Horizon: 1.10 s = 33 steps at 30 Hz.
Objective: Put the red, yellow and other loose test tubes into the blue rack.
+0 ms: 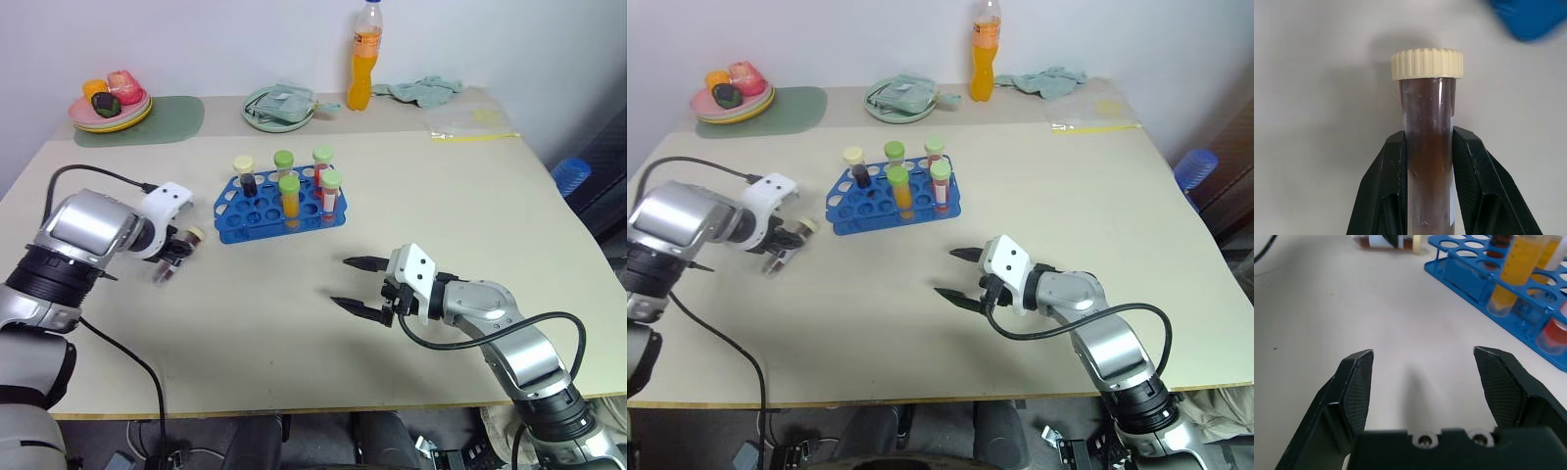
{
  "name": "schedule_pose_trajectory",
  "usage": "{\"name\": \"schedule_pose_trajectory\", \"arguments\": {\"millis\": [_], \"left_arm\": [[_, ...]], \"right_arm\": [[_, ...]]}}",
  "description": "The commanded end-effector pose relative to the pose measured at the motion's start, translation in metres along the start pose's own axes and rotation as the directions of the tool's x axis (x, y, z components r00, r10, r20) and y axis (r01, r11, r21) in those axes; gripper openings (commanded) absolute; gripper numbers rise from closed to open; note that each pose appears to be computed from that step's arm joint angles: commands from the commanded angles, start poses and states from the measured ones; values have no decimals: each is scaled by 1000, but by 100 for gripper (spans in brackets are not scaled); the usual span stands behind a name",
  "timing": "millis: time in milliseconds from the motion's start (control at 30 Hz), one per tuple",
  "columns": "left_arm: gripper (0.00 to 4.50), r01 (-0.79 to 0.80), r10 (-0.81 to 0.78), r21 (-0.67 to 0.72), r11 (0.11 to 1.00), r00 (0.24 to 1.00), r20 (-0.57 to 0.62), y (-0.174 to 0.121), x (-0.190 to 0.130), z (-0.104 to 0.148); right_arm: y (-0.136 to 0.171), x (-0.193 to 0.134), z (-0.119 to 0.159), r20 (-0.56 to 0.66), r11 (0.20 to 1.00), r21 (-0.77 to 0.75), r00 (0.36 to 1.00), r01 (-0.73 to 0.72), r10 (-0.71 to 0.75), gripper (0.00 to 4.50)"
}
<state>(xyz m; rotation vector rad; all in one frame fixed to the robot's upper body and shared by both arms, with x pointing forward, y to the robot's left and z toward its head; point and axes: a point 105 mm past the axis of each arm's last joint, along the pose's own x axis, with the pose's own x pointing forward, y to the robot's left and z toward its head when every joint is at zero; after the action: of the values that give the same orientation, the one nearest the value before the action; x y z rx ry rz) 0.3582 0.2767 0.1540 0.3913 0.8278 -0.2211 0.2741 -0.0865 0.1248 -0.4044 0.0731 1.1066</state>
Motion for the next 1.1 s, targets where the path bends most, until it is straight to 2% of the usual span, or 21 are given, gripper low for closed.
{"name": "schedule_pose_trajectory", "arguments": {"millis": [33, 67, 133, 300, 433, 633, 867, 1100], "left_arm": [[70, -268, 225, 24, 963, 854, 469, 31, -45, 61], [70, -301, 238, 6, 954, 764, 599, 25, -58, 75], [70, -285, 241, -74, 956, 610, 755, 5, -75, 88], [70, -212, 194, -117, 970, 390, 900, -65, -83, 86], [70, -201, 208, -146, 969, 335, 919, -103, -67, 76], [70, -211, 273, -216, 953, 296, 916, -120, -42, 79], [70, -179, 238, -186, 966, 342, 909, -138, -19, 88], [70, -137, 249, -212, 968, 387, 888, -141, -6, 90]], "right_arm": [[-3, -2, 12, 40, 999, -37, 999, 25, -23, 360], [-6, -1, 13, 50, 998, -34, 998, 46, -44, 360], [-17, 2, 14, 80, 991, -33, 989, 126, -123, 360], [-19, 6, 15, 147, 976, 47, 965, 215, -219, 360], [-10, 11, 15, 167, 972, 96, 959, 215, -228, 360], [-9, 16, 19, 182, 969, 114, 954, 221, -239, 360], [-11, 17, 20, 184, 968, 108, 952, 226, -243, 360], [-10, 16, 20, 185, 966, 111, 951, 232, -249, 360]]}}
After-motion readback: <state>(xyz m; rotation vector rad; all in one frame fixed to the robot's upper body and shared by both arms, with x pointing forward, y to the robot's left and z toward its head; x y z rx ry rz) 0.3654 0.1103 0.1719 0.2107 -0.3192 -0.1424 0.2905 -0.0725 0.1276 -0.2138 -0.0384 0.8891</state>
